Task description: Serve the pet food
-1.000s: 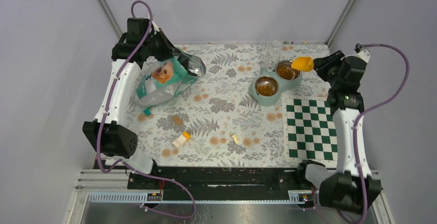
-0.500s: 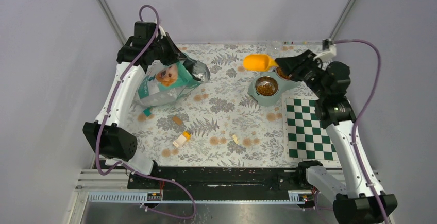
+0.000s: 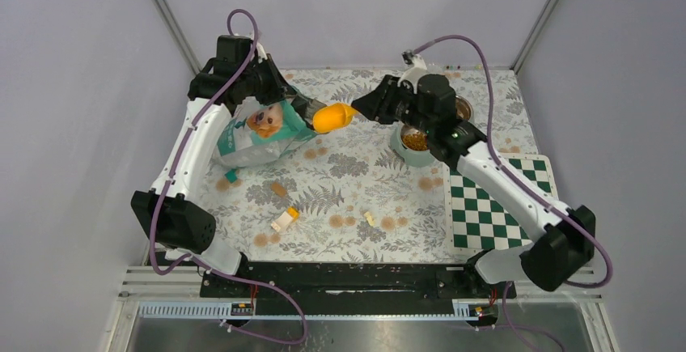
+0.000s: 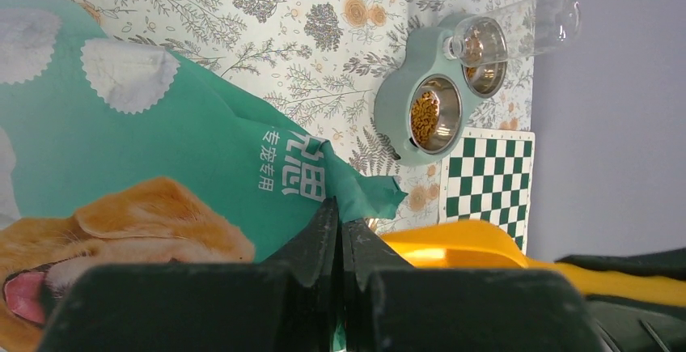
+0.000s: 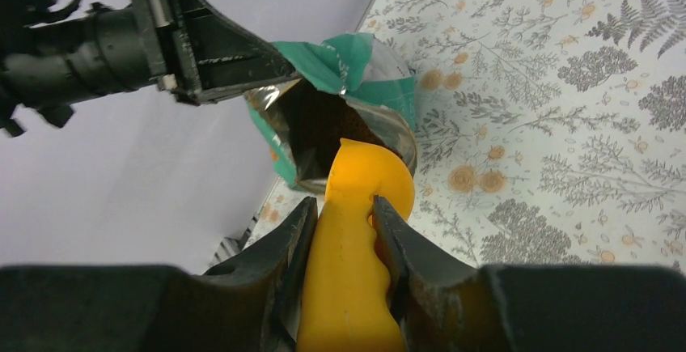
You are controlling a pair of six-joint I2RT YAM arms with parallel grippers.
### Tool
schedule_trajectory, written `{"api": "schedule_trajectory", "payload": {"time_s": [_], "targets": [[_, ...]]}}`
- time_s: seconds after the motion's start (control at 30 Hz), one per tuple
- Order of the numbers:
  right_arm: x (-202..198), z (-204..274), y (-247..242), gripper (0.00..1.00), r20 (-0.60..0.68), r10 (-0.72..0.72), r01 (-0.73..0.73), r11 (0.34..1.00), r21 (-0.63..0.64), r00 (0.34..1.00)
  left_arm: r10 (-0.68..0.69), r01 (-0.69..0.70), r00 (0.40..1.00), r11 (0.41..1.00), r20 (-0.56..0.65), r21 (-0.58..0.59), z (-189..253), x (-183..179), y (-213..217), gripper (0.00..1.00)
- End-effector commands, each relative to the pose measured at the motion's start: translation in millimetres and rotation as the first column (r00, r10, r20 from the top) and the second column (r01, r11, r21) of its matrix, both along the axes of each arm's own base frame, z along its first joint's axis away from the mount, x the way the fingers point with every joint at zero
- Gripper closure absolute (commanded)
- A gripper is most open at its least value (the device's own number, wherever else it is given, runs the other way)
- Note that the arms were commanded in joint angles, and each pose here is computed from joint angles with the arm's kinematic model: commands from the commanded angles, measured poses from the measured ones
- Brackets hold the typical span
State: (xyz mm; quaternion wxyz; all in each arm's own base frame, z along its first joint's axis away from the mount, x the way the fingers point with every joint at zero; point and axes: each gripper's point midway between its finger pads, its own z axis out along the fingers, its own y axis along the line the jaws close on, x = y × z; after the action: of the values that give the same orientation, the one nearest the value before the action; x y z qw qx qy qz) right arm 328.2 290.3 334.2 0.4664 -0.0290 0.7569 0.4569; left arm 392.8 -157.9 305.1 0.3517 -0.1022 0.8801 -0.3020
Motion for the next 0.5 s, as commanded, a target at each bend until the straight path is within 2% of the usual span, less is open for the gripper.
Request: {"api": "schedule_trajectory", "payload": {"time_s": [0.0, 0.23, 0.47], "targets": [[20.2, 33.1, 17.2, 1.0, 0.146, 0.001, 0.005, 0.999, -0.042, 0.989, -0.081, 0.102, 0.97, 0.991, 0.231, -0.082, 71.5, -7.9, -20.8, 1.0], [22.7, 4.3, 66.8, 1.0, 0.108, 0.114, -0.108, 0.992, -0.066, 0.988, -0.083, 0.106, 0.971, 0.99, 0.225, -0.094, 71.6, -3.6, -25.9, 1.0], [39.7, -28.4, 120.9, 1.0, 0.028, 0.164, -0.164, 0.986, 0.013, 0.986, -0.059, 0.081, 0.974, 0.993, 0.22, -0.091, 72.2, 3.5, -24.1, 1.0]]}}
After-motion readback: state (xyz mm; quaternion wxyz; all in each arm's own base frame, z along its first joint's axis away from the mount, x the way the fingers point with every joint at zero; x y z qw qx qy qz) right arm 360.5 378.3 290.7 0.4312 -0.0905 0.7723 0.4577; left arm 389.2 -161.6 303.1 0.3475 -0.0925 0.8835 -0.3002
